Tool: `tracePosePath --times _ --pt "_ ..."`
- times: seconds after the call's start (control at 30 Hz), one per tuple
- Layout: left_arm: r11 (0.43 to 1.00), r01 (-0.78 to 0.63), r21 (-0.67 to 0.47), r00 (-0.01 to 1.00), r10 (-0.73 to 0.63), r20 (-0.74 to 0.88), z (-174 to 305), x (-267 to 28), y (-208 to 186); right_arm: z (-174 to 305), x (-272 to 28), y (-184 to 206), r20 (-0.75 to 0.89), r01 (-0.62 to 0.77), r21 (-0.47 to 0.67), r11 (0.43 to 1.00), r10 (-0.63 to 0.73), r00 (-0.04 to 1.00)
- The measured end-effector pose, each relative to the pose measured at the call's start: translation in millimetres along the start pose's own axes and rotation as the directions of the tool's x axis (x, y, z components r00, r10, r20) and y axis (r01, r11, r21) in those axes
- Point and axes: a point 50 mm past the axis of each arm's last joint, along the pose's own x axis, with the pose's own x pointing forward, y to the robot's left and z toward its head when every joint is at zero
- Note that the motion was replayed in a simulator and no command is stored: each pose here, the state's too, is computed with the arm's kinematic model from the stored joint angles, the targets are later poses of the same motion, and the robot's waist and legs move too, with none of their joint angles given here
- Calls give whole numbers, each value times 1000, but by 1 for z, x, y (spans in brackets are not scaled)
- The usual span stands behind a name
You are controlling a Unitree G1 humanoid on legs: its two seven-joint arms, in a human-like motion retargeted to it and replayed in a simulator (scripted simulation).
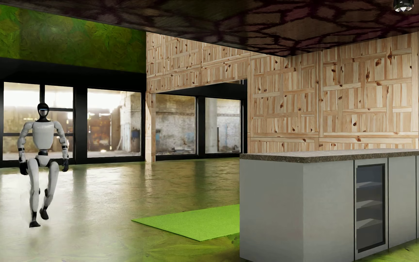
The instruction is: Walk around the counter
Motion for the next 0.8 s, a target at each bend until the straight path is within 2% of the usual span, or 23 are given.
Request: tracePosePath --times 0.07,0.17,0.23,0.4,0.5,0.57,0.67,0.8 --pt "1000 -17 -24 1000 16 -19 -4 0 3 -5 -1 3 -17 -6 4 1000 7 1000" --pt "999 18 -50 990 -25 -140 -36 -7 -16 -9 1 6 -49 -21 -13 1000 20 999" --pt "998 41 -56 982 -51 -184 -51 -15 -25 0 5 -4 -30 21 37 999 -20 999" --pt "997 56 -58 959 -70 -275 -80 -31 -32 58 3 -48 189 121 5 993 -120 975" --pt "996 60 -71 948 -79 -309 -90 -36 -37 92 -4 -81 301 206 26 978 -204 931" --pt "995 67 -75 936 -88 -341 -98 -41 -41 99 -6 -90 323 230 62 971 -238 916" --pt "993 89 -77 898 -114 -425 -117 -51 -49 67 4 -63 205 172 120 978 -194 960" --pt "994 58 -91 945 -84 -315 -89 -34 -41 34 9 -28 83 90 97 991 -98 992"
